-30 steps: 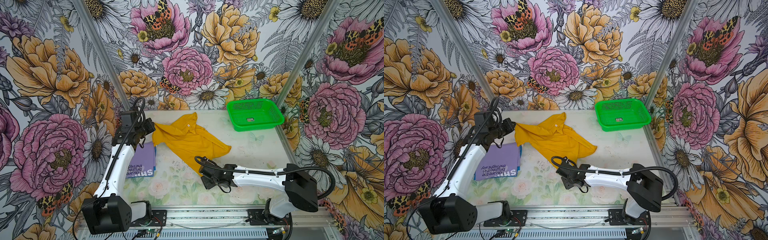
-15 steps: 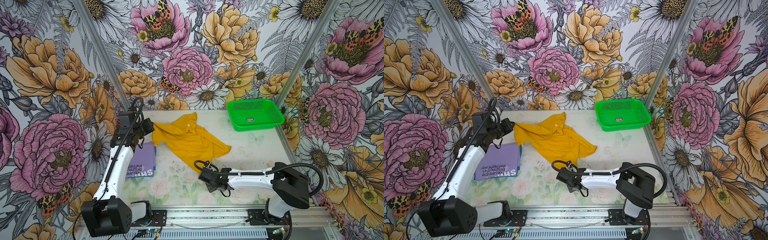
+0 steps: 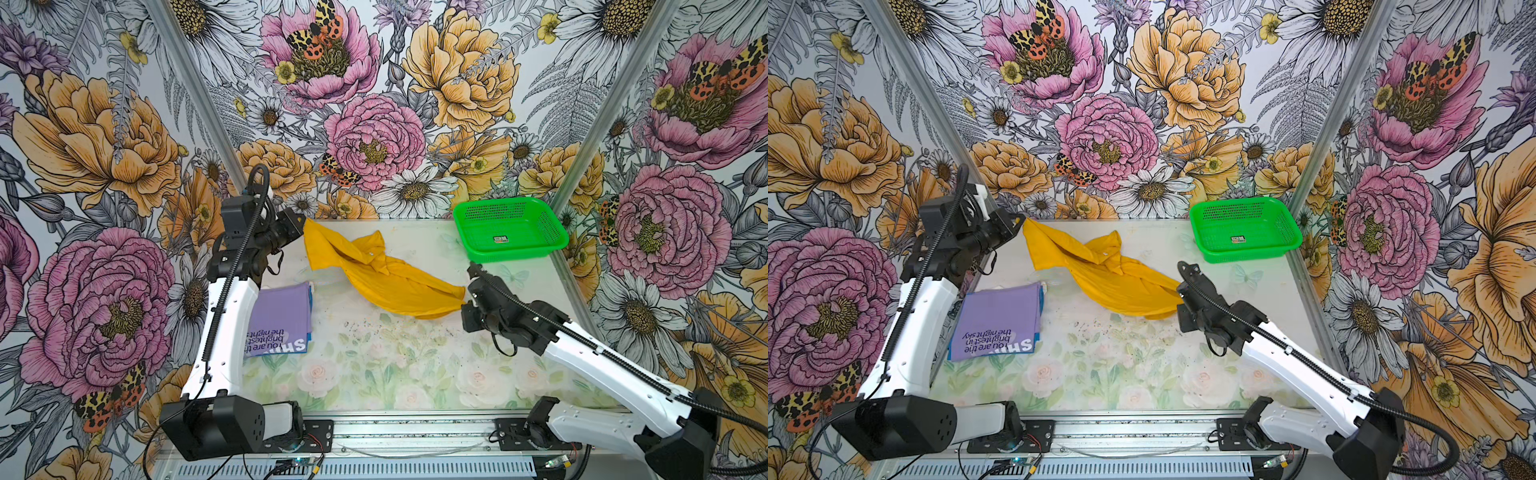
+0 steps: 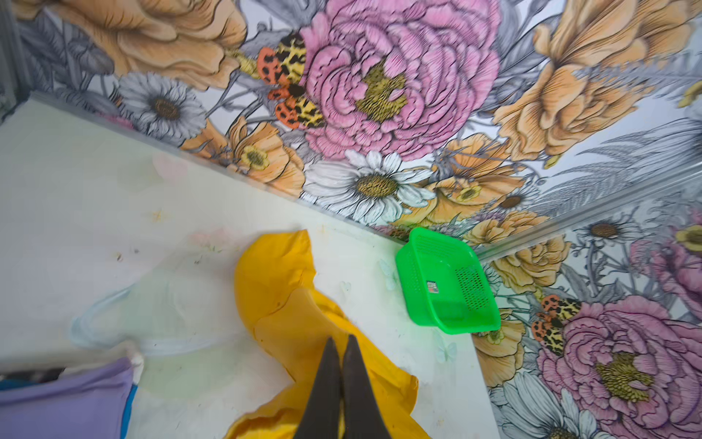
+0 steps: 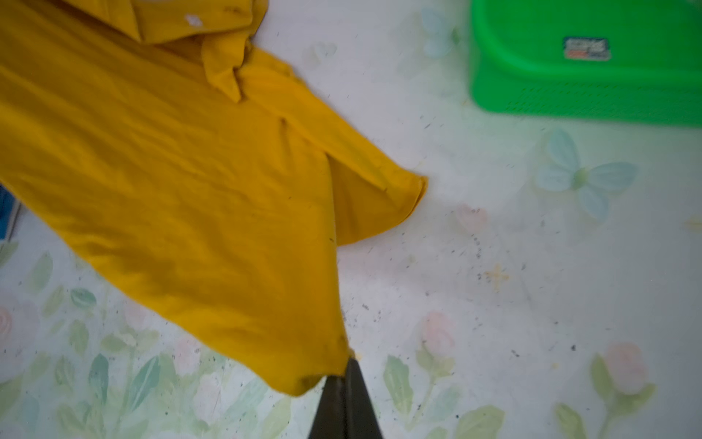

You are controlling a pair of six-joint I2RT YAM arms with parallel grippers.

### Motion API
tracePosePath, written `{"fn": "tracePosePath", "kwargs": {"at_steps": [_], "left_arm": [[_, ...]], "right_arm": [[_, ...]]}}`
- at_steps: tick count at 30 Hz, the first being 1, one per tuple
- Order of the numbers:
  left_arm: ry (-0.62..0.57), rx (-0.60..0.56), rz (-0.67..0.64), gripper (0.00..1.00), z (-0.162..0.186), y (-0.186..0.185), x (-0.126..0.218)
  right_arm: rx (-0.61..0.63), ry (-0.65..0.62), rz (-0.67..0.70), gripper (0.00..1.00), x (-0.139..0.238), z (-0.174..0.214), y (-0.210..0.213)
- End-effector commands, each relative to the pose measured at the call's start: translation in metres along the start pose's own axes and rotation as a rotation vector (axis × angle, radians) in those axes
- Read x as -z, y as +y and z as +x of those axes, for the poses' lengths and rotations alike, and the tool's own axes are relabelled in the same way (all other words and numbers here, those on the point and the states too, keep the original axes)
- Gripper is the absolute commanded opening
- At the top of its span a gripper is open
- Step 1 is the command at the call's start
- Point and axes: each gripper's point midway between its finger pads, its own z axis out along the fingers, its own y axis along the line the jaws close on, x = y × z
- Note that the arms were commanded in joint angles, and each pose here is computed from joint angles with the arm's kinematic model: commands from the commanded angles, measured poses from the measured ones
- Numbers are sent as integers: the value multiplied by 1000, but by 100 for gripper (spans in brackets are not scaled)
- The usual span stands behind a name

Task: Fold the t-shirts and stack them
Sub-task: 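Grasp the shirt's far edge with both grippers and lift it high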

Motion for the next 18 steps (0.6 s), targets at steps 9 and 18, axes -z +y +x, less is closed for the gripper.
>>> {"fn": "tracePosePath", "kwargs": {"at_steps": [9,18], "left_arm": [[-217,60,222,0,-126,-87,23],[-412,-31,306,0,-165,-140,119]], "right_arm": [[5,-360,115,0,106,-184,-88],[54,-535,67,0,174,-233,-79]]}}
